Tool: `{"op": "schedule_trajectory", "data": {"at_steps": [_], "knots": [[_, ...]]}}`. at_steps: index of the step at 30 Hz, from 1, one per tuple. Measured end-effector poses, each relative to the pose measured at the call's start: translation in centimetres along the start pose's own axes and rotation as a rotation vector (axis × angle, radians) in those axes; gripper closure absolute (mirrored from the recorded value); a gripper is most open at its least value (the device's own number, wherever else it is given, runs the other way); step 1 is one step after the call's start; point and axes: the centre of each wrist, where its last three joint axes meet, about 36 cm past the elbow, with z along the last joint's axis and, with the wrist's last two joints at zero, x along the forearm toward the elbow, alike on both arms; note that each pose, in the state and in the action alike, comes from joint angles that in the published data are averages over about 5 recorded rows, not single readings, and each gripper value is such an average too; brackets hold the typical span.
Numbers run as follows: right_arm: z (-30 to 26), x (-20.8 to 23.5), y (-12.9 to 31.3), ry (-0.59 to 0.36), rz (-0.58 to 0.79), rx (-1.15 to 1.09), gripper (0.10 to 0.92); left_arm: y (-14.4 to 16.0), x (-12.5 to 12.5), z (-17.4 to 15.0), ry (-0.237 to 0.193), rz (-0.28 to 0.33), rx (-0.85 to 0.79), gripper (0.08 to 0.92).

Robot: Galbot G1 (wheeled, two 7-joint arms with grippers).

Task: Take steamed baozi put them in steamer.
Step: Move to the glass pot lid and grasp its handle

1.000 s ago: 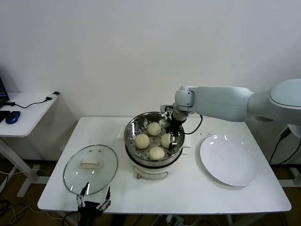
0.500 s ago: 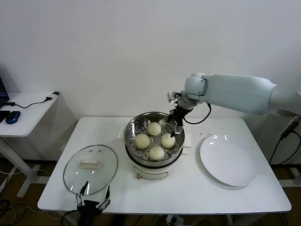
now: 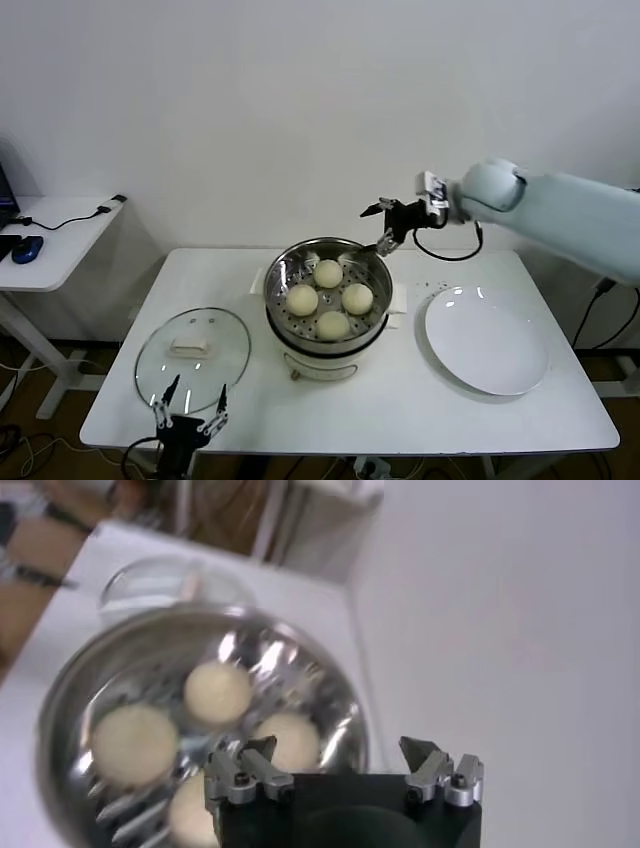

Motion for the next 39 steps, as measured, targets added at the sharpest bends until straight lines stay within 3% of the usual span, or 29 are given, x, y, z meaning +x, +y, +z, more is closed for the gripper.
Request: {"op": "schedule_trajectory", "data": {"at_steps": [8, 20, 28, 34, 39], "knots": [[5.0, 2.2, 4.5, -0.226, 0.243, -0.126, 0.200, 0.8, -1.1, -1.6, -0.031, -0.031, -0.026, 0.177], [9.6, 2.3, 12.6, -0.408, 0.477, -0.294, 0.200, 2.4, -2.5, -3.8, -0.060, -0.073, -0.181, 0.177], [13.6, 3.2, 19.0, -0.458, 0.636, -0.445, 0.200, 3.5, -3.2, -4.6, -0.032, -0.100, -0.602, 0.177], [17.0, 4.0, 23.6, -0.430, 0.747, -0.546, 0.200, 3.6, -4.5, -4.0, 0.011, -0.111, -0.978, 0.177], [18.9, 4.1, 26.6, -0.394, 0.809, -0.600, 0.200, 3.8, -6.2, -2.1, 0.023, -0.113, -1.232, 0.177]]}}
